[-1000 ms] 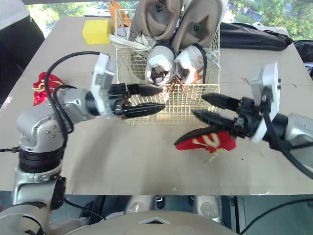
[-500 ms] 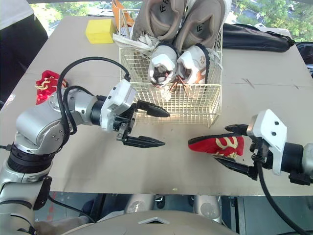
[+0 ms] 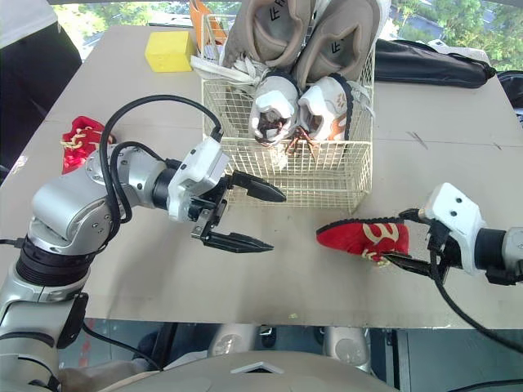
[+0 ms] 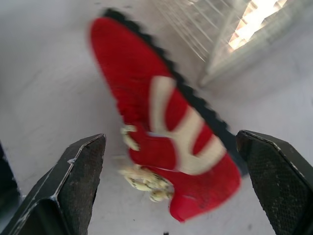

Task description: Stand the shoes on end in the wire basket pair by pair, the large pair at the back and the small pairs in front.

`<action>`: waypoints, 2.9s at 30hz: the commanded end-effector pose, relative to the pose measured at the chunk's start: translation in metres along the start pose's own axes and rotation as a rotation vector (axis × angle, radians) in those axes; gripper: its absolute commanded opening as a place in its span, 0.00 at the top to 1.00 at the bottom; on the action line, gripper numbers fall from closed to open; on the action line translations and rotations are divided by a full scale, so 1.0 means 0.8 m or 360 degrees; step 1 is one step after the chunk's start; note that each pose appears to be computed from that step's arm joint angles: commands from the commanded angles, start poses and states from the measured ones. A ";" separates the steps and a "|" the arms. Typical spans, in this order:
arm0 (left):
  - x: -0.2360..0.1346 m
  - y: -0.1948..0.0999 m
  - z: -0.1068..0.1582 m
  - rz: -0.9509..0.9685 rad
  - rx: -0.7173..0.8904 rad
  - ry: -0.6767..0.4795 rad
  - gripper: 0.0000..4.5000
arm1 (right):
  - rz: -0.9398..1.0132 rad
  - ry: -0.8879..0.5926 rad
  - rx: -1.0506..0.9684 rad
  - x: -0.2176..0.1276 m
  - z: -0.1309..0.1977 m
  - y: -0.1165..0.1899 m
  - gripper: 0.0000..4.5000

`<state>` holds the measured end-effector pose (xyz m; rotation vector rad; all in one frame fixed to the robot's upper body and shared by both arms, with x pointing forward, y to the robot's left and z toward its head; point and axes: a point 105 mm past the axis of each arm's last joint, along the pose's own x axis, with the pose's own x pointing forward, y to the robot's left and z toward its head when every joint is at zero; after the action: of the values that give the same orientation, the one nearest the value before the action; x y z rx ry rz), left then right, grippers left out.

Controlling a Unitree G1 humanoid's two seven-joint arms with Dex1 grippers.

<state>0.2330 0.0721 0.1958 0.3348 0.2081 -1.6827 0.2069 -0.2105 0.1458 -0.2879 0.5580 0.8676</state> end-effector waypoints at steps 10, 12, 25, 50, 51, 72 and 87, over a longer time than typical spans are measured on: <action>-0.003 -0.001 0.011 0.0064 0.0064 -0.0032 0.01 | -0.0100 -0.0098 0.0108 -0.011 -0.004 -0.015 0.07; -0.003 -0.001 0.011 0.0063 0.0065 -0.0033 0.01 | -0.0057 -0.0190 0.0196 -0.010 0.005 -0.015 0.07; -0.003 -0.001 0.011 0.0069 0.0060 -0.0034 0.01 | 0.0089 -0.0133 0.0074 0.016 0.009 -0.017 0.07; -0.003 0.001 0.010 0.0079 0.0063 -0.0045 0.00 | -0.0387 -0.0088 0.0523 0.013 -0.066 -0.015 0.59; -0.004 0.001 0.010 0.0079 0.0064 -0.0043 0.00 | -0.0396 -0.0109 0.0552 0.017 -0.063 -0.017 0.66; -0.007 0.011 0.033 0.0044 -0.0398 -0.0056 0.00 | -0.0461 -0.0362 -0.0017 -0.034 0.052 0.012 0.98; 0.007 0.028 0.048 -0.0049 -0.0366 -0.0035 0.00 | -0.0602 -0.0396 -0.0071 -0.074 0.075 0.025 0.98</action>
<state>0.2514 0.0521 0.2226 0.1046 0.4436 -1.6529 0.1775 -0.2026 0.2251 -0.3343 0.2669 0.5971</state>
